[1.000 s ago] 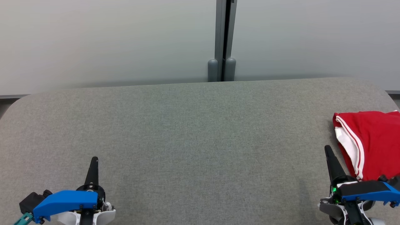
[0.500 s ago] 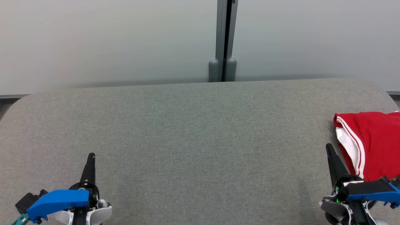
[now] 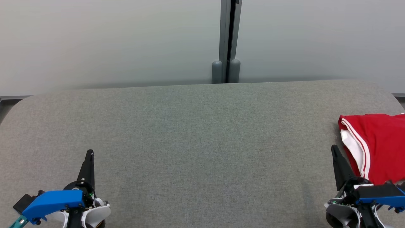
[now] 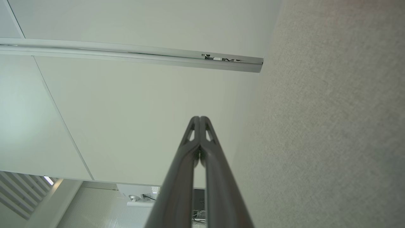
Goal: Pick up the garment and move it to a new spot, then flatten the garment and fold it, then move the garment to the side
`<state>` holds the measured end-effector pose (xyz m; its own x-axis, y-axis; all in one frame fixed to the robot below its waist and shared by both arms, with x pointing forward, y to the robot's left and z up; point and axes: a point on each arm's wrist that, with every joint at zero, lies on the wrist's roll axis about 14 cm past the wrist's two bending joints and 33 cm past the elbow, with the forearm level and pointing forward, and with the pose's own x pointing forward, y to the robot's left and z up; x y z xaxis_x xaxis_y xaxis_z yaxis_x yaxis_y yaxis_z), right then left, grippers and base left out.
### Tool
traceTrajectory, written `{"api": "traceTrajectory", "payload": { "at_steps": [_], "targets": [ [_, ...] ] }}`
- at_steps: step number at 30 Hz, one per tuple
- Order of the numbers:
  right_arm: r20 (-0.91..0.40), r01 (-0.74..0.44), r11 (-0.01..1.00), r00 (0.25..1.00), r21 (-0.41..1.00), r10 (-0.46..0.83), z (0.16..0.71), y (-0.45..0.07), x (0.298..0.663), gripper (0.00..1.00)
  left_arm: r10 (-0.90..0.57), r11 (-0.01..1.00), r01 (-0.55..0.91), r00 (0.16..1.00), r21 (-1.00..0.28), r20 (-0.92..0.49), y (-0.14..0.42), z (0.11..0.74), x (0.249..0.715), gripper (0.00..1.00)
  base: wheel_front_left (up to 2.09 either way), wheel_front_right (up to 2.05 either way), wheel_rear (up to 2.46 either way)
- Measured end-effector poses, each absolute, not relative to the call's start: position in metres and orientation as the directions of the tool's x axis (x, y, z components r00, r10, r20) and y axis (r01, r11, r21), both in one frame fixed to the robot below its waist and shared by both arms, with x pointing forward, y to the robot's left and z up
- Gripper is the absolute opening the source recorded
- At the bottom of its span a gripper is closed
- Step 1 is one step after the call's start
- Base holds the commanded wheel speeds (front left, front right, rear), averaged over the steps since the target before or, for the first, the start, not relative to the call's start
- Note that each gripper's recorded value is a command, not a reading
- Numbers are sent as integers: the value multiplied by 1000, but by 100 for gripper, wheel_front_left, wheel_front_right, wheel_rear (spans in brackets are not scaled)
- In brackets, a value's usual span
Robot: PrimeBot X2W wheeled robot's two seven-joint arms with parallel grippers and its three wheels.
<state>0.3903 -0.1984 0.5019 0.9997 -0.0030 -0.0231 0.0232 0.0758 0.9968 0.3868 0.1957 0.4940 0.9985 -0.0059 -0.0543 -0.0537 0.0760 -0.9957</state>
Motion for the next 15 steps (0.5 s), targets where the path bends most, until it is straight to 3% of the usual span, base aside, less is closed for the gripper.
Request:
{"api": "traceTrajectory", "payload": {
  "at_steps": [15],
  "targets": [
    [2, -2, -6, 1000, 1000, 1, 508, -199, 390, 0, 1, -2, -11, 1000, -1000, -11, 201, 504, 388, 0, 0, 0, 0]
  ]
}}
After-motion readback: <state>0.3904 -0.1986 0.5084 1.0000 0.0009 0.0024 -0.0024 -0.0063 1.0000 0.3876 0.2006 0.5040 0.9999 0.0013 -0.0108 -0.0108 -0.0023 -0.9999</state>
